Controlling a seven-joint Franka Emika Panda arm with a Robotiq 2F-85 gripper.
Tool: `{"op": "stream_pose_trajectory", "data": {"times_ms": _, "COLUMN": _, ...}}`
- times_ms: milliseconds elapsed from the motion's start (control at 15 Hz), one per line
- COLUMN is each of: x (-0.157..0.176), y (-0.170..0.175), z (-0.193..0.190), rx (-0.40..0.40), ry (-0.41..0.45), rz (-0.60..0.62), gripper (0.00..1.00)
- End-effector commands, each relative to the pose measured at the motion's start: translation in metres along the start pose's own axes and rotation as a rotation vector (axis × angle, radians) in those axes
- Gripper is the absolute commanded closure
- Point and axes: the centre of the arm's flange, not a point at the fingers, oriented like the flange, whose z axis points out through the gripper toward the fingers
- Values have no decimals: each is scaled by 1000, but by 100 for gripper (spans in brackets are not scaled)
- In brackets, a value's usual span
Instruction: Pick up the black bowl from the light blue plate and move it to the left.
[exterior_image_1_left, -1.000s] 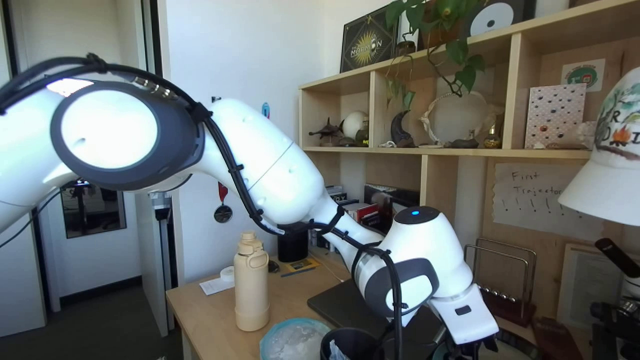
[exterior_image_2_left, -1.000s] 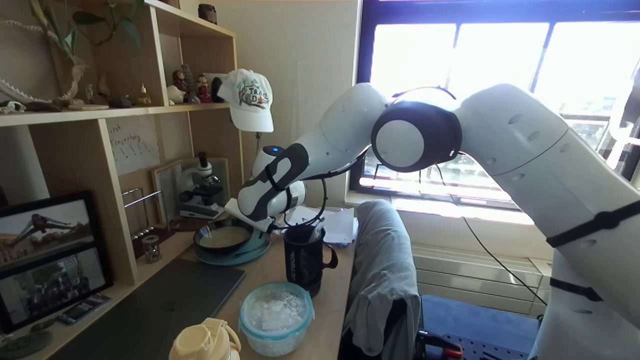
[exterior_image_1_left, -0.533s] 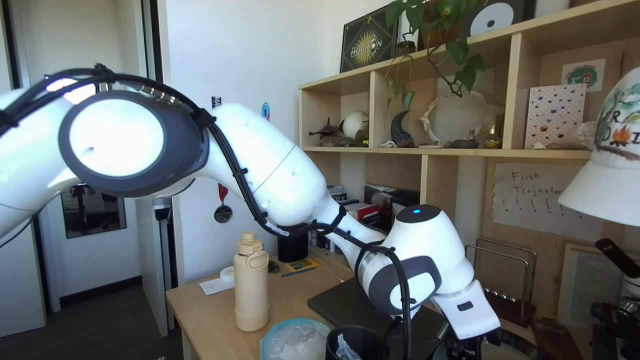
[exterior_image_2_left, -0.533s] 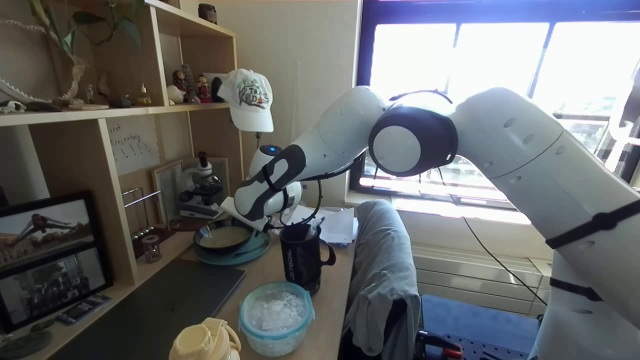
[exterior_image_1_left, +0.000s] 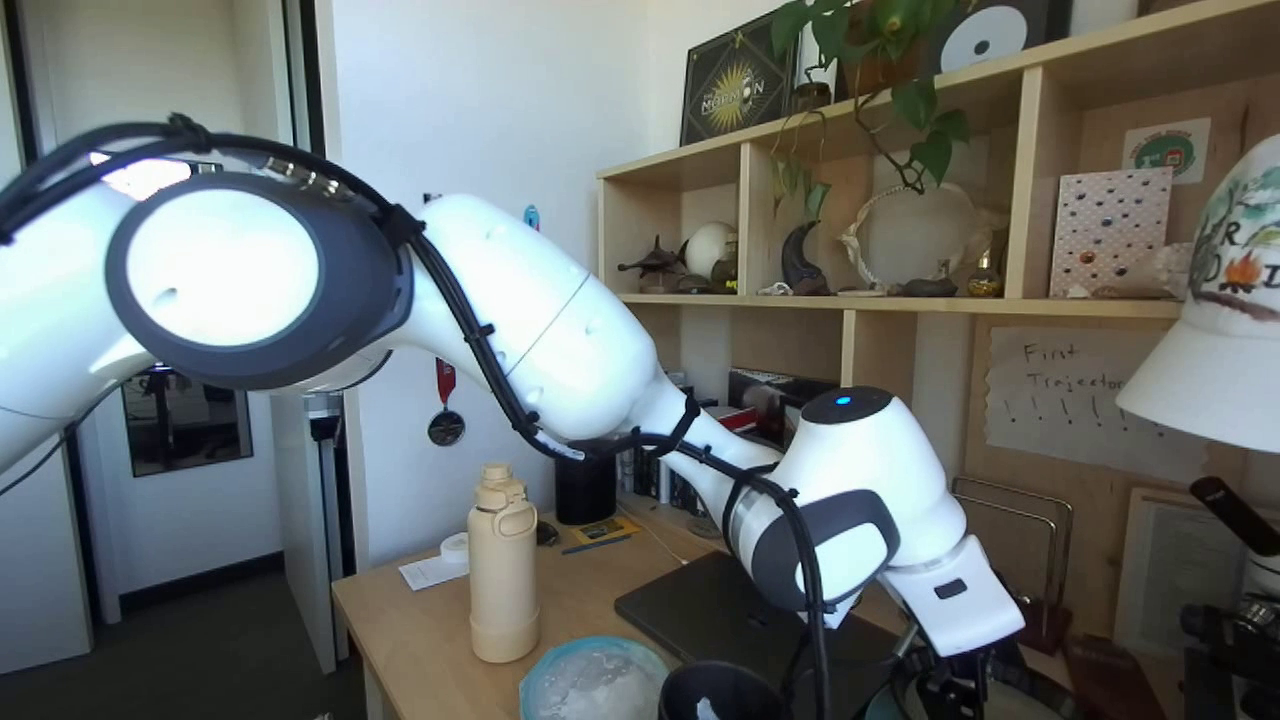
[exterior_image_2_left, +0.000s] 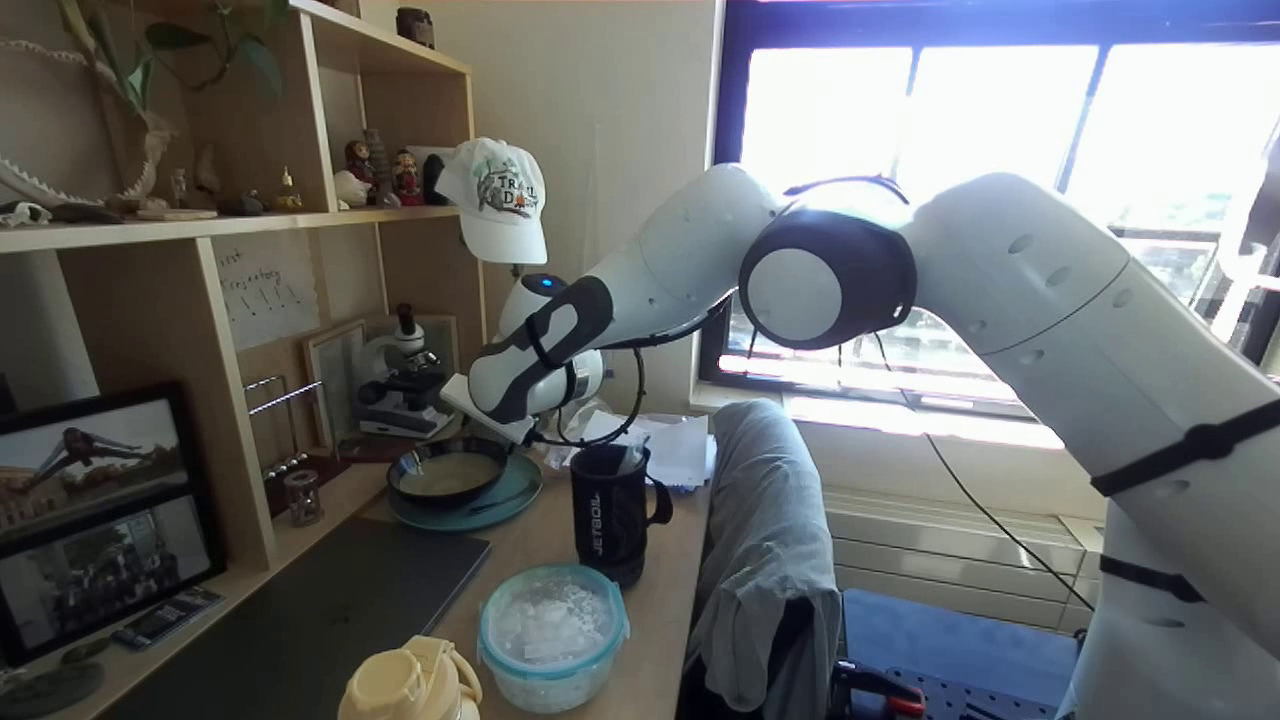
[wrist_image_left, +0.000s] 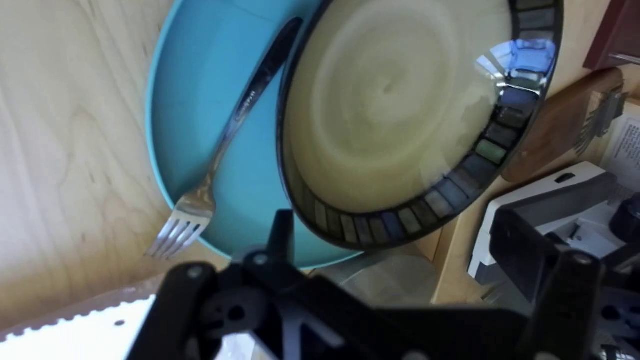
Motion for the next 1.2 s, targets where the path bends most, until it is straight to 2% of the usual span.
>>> {"op": "stream_pose_trajectory", "data": {"times_ms": 0, "x": 8, "y": -18, "z": -31, "rx": 8, "ry": -1, "rz": 24, "gripper": 0}}
{"op": "stream_pose_trajectory", "data": {"times_ms": 267, "x": 11, "y": -37, "z": -53, "rx": 26, "ry": 0, "rz": 10, "gripper": 0}}
{"op": "stream_pose_trajectory", "data": {"times_ms": 533, "x": 20, "y": -50, "z": -49, "rx": 33, "ry": 9, "rz": -32, "gripper": 0}}
{"op": "stream_pose_trajectory", "data": {"times_ms": 1133, "x": 36, "y": -54, "z": -36, "rx": -152, "ry": -59, "rz": -116, "gripper": 0}}
